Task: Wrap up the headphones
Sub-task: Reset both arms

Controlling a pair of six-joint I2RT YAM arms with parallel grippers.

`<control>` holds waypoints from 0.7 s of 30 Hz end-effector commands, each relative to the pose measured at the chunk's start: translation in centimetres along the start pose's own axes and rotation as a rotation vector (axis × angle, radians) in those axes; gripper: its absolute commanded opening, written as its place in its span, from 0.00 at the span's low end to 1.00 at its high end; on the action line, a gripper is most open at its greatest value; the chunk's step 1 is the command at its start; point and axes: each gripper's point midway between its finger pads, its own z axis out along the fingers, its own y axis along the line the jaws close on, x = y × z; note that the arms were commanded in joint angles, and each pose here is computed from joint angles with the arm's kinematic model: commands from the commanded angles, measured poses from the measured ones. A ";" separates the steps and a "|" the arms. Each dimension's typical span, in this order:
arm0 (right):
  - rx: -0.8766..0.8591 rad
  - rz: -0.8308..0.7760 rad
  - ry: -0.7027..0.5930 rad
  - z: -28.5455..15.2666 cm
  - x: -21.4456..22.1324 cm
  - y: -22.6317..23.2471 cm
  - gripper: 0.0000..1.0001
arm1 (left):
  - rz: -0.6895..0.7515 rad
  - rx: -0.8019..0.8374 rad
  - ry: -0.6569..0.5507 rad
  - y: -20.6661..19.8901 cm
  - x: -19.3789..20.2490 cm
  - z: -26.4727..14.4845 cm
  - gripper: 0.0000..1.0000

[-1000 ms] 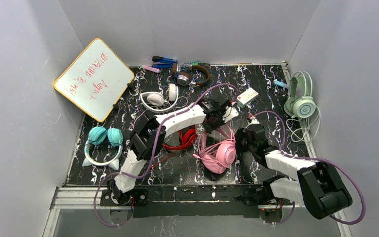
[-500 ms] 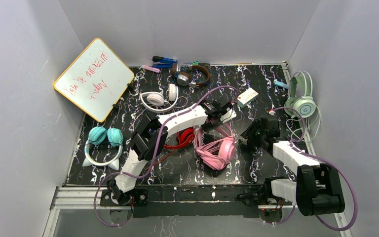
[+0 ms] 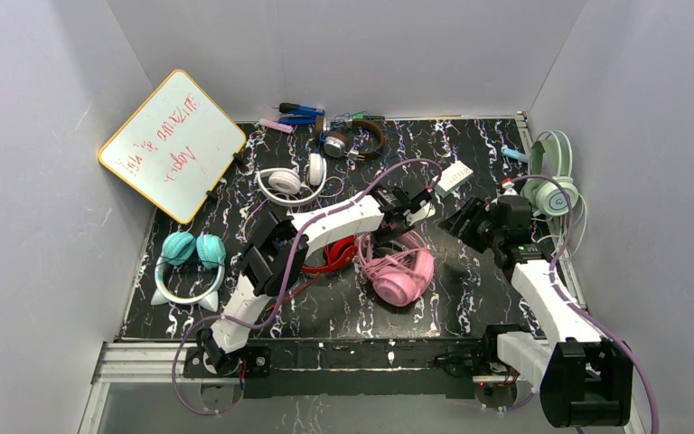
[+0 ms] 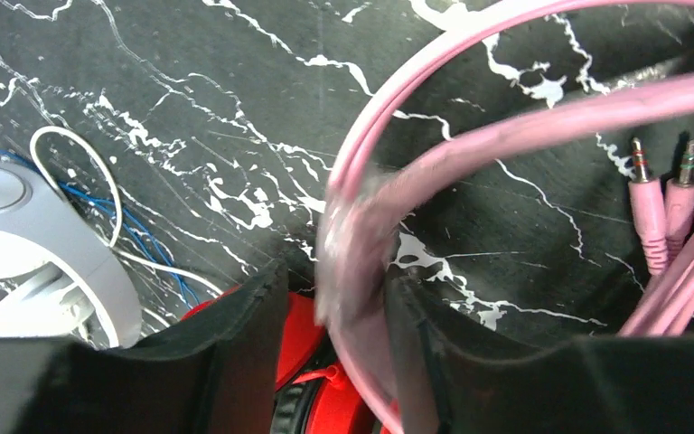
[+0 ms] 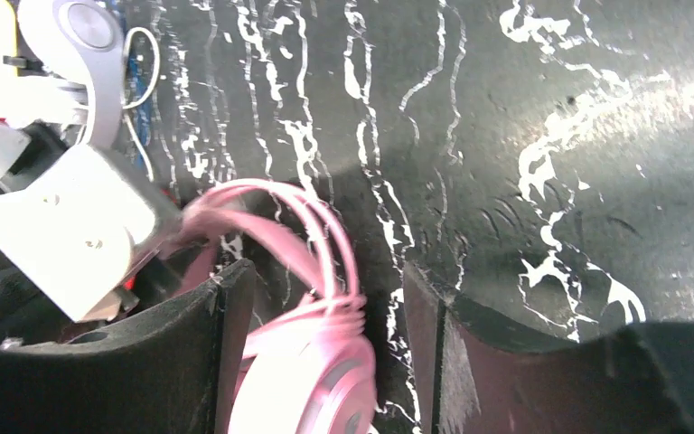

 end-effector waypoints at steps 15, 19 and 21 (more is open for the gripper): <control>-0.081 -0.233 -0.332 -6.1 -7.3 4.4 0.98 | -0.452 -0.282 -0.336 7.8 1.1 -13.6 0.98; -0.150 -0.273 -0.463 -7.7 -7.4 4.8 0.99 | -0.718 -0.398 -0.464 9.9 5.3 -16.0 0.98; -0.174 -0.279 -0.508 -8.1 -7.6 5.0 0.99 | -0.851 -0.451 -0.516 11.1 8.2 -16.7 0.98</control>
